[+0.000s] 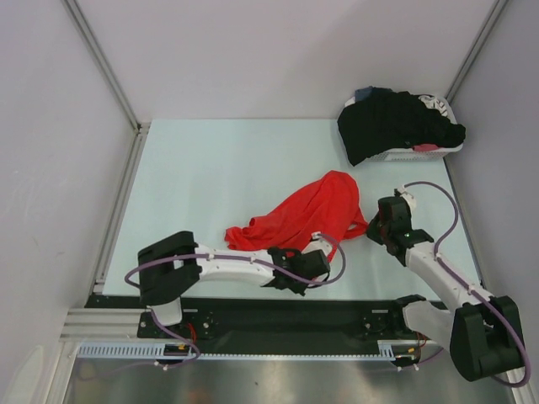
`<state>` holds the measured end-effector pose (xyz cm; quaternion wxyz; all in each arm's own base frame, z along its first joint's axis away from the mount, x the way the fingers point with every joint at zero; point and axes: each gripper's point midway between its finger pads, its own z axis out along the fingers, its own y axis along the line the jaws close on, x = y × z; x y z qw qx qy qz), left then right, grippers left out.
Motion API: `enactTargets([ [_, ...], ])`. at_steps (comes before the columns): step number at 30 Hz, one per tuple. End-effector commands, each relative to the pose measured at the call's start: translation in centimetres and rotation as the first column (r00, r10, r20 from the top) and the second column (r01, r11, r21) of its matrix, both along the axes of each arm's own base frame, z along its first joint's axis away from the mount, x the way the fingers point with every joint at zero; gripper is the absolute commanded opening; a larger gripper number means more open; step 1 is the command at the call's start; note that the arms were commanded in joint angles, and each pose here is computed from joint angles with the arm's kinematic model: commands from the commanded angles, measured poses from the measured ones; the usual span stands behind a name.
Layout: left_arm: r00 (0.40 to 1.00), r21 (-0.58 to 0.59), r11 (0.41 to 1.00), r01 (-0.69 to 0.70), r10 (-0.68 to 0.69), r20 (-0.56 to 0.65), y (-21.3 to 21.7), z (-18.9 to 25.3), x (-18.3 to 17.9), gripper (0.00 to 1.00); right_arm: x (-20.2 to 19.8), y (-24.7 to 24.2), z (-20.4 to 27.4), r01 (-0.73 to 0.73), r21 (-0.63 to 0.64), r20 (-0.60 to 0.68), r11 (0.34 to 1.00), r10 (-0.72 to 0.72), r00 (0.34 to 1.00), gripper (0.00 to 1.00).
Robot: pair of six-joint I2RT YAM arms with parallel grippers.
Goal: Fold and stack the tank tops
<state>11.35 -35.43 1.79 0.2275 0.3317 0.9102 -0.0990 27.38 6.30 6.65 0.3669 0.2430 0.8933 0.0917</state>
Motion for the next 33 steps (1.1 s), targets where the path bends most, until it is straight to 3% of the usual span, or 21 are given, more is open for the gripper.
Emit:
enactTargets([
  [1,0.995,-0.06,0.995,-0.081,0.084,0.052,1.9,3.0,2.6,0.0,0.3,-2.6,1.7,0.087,-0.048,0.031,0.995,-0.085,0.996,0.0],
  [6,0.974,-0.296,0.936,-0.189,0.218,0.069,6.9,11.1,6.6,0.0,0.2,-5.3,3.6,0.188,-0.034,0.078,0.982,-0.184,0.98,0.0],
  [8,0.924,-0.382,0.873,-0.303,0.367,0.107,11.7,15.1,9.5,0.01,0.4,-6.6,4.8,0.232,-0.019,0.099,0.973,-0.229,0.968,0.0],
  [9,0.87,-0.418,0.82,-0.39,0.477,0.123,14.7,16.9,11.6,0.0,0.9,-6.6,6.2,0.224,-0.002,0.125,0.975,-0.222,0.967,0.0],
  [10,0.832,-0.51,0.764,-0.396,0.534,0.154,16.6,20.6,12.1,0.0,1.2,-7.0,6.9,0.232,0.006,0.137,0.973,-0.23,0.963,0.0],
  [12,0.78,-0.574,0.705,-0.418,0.602,0.171,19.3,23.9,12.8,0.0,2.6,-7.6,10.2,0.235,0.039,0.187,0.971,-0.238,0.953,0.0],
  [13,0.723,-0.626,0.656,-0.422,0.66,0.205,21.3,27.5,13.7,0.0,3.0,-7.5,11.5,0.223,0.043,0.208,0.974,-0.227,0.951,0.0],
  [15,0.67,-0.61,0.642,-0.464,0.705,0.233,23.7,29.5,13.8,0.0,3.5,-6.9,14.3,0.19,0.06,0.245,0.98,-0.199,0.949,0.0],
  [16,0.633,-0.634,0.628,-0.452,0.727,0.268,24.9,32.6,14.0,0.0,4.0,-6.8,17.5,0.172,0.065,0.31,0.983,-0.184,0.933,0.0],
  [20,0.504,-0.656,0.589,-0.472,0.791,0.347,28.9,37.9,12.4,0.0,2.8,-5.7,25.3,0.088,0.075,0.475,0.993,-0.113,0.873,0.0],
  [21,0.445,-0.688,0.562,-0.46,0.816,0.369,30.3,40.4,11.7,0.0,1.9,-5.4,27.5,0.063,0.075,0.524,0.995,-0.093,0.847,0.0],
  [26,0.339,-0.755,0.511,-0.41,0.854,0.394,33.8,45.7,7.8,0.0,-2.3,-4.2,35.1,-0.017,0.056,0.681,0.998,-0.026,0.731,0.0],
  [32,0.205,-0.807,0.458,-0.373,0.889,0.409,37.9,50.1,3.7,0.0,-6.0,-4.9,41.1,0.018,0.013,0.783,1.0,-0.022,0.622,0.0],
  [33,0.183,-0.818,0.45,-0.357,0.893,0.411,38.5,51.2,3.1,0.0,-7.0,-4.9,43.3,0.017,0.002,0.815,1.0,-0.011,0.579,0.0],
])
